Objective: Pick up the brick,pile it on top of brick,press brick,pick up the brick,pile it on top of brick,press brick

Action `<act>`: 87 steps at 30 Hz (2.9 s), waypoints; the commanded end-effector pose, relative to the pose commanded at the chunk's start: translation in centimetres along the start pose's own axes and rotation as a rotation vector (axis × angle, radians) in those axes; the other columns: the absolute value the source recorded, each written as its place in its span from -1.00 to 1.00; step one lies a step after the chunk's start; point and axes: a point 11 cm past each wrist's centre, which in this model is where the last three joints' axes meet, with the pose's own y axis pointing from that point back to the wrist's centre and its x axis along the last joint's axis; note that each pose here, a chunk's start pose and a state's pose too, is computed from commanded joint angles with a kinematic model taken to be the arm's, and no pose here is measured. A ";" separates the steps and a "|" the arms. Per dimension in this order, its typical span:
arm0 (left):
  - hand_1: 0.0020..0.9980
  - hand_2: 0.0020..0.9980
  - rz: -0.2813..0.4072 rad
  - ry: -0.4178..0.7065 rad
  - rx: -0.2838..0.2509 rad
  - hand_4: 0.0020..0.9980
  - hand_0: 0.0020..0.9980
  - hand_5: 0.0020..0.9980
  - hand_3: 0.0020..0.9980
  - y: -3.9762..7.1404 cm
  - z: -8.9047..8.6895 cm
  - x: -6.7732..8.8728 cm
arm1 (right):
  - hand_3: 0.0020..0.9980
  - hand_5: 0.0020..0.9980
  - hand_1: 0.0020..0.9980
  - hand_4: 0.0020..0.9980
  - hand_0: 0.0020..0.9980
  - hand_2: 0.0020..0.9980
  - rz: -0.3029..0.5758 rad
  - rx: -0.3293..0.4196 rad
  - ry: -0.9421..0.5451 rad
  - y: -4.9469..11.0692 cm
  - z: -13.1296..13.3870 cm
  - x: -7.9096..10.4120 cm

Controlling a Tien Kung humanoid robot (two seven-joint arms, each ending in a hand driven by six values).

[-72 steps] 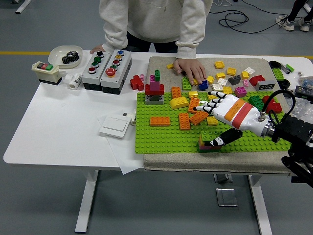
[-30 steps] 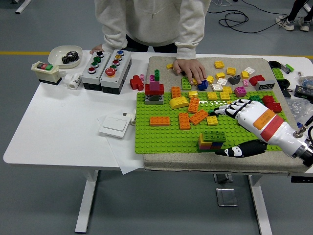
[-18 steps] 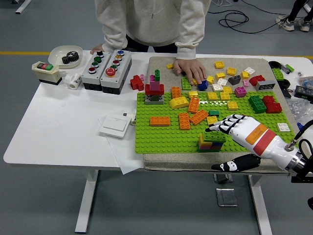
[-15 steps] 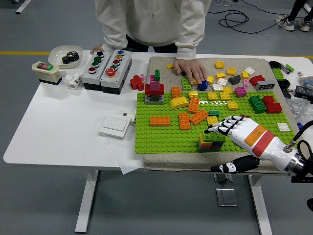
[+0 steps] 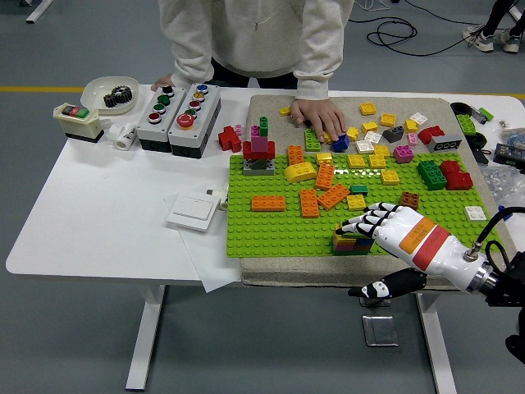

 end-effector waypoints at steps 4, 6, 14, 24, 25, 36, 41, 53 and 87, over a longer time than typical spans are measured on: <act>0.45 0.47 0.000 0.001 -0.001 0.37 0.36 0.33 0.19 0.0 0.0 0.0 | 0.62 0.56 0.49 1.00 0.64 0.57 -0.001 -0.002 0.005 0.0 0.1 0.0; 0.45 0.47 0.000 0.001 -0.001 0.37 0.36 0.33 0.19 0.0 0.0 0.0 | 0.62 0.55 0.49 1.00 0.64 0.57 -0.003 -0.002 0.007 0.0 0.2 -0.1; 0.45 0.47 0.000 0.003 -0.002 0.37 0.36 0.33 0.19 0.0 0.1 0.0 | 0.61 0.55 0.49 1.00 0.64 0.56 -0.014 -0.006 0.014 0.1 0.5 -0.4; 0.45 0.47 0.000 0.004 -0.002 0.38 0.36 0.33 0.19 0.0 0.1 0.0 | 0.62 0.53 0.48 1.00 0.65 0.57 -0.022 -0.001 0.014 0.1 0.4 -0.6; 0.45 0.47 0.000 0.004 -0.002 0.38 0.36 0.33 0.19 0.0 0.1 0.0 | 0.62 0.53 0.48 1.00 0.65 0.57 -0.022 -0.001 0.014 0.1 0.4 -0.6; 0.45 0.48 0.000 0.005 -0.002 0.38 0.36 0.33 0.19 0.0 0.1 0.0 | 0.62 0.52 0.48 1.00 0.65 0.56 -0.028 0.004 0.013 0.0 0.2 -0.8; 0.45 0.48 0.000 0.005 -0.003 0.38 0.36 0.33 0.19 0.0 0.1 0.0 | 0.62 0.51 0.48 1.00 0.65 0.56 -0.029 0.004 0.012 0.0 0.2 -0.8; 0.45 0.48 0.000 0.008 -0.003 0.38 0.36 0.33 0.19 0.0 0.1 0.0 | 0.62 0.51 0.48 1.00 0.65 0.56 -0.029 0.009 0.012 -0.1 0.1 -0.8; 0.45 0.48 0.000 0.000 0.004 0.38 0.36 0.33 0.19 0.0 -0.2 0.0 | 0.62 0.51 0.49 1.00 0.66 0.57 -0.048 0.012 0.008 -0.2 -0.1 -1.3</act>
